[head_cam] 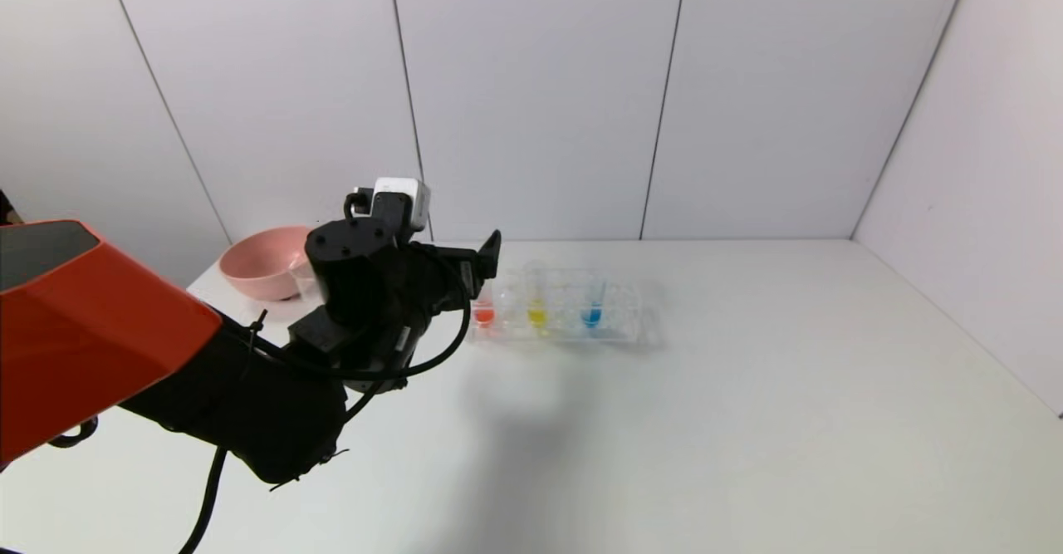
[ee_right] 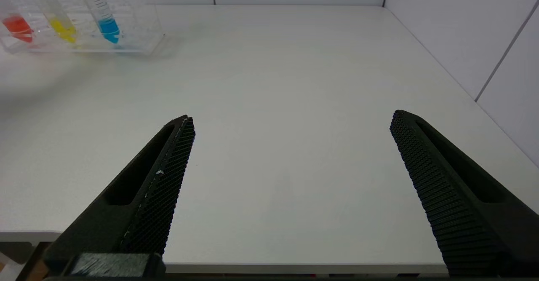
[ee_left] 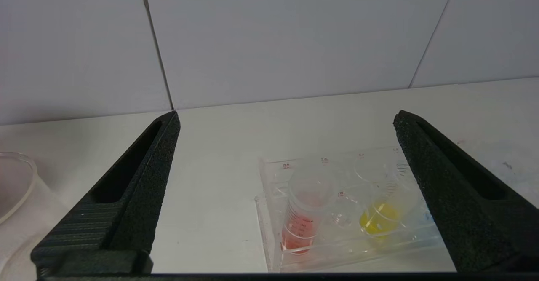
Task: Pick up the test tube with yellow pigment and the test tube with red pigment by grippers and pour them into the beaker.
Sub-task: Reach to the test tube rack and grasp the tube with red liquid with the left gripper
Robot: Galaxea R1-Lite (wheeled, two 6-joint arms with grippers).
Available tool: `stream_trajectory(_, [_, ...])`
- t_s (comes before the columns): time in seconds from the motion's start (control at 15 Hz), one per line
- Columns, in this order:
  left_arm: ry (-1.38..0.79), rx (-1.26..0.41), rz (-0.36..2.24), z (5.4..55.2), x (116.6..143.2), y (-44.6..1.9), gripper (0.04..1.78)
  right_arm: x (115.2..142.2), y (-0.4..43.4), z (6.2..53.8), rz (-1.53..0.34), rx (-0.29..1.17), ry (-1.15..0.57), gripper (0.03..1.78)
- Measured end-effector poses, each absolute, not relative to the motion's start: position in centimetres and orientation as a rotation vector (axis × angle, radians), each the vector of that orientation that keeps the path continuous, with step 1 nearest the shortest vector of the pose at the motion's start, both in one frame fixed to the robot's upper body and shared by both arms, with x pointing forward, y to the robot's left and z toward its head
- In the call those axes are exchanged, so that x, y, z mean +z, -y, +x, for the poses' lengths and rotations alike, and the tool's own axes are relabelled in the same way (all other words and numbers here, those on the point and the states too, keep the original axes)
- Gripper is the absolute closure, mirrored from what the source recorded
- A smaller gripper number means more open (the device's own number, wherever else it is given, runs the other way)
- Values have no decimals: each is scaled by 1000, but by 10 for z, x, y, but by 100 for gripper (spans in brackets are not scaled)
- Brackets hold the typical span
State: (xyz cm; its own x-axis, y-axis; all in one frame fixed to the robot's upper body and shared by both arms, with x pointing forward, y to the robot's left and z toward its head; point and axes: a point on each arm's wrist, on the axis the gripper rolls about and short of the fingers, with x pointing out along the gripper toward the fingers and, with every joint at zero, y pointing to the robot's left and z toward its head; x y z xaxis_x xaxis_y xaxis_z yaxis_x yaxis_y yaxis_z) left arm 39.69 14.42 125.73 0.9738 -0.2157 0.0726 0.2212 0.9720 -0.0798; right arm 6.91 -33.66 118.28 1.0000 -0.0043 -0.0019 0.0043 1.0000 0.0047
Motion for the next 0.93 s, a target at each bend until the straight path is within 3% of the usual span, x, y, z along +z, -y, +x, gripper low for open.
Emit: stream_trajectory(0.93, [9, -160, -81, 427, 1202, -118, 5, 1183, 337, 69, 4, -5, -2, 11])
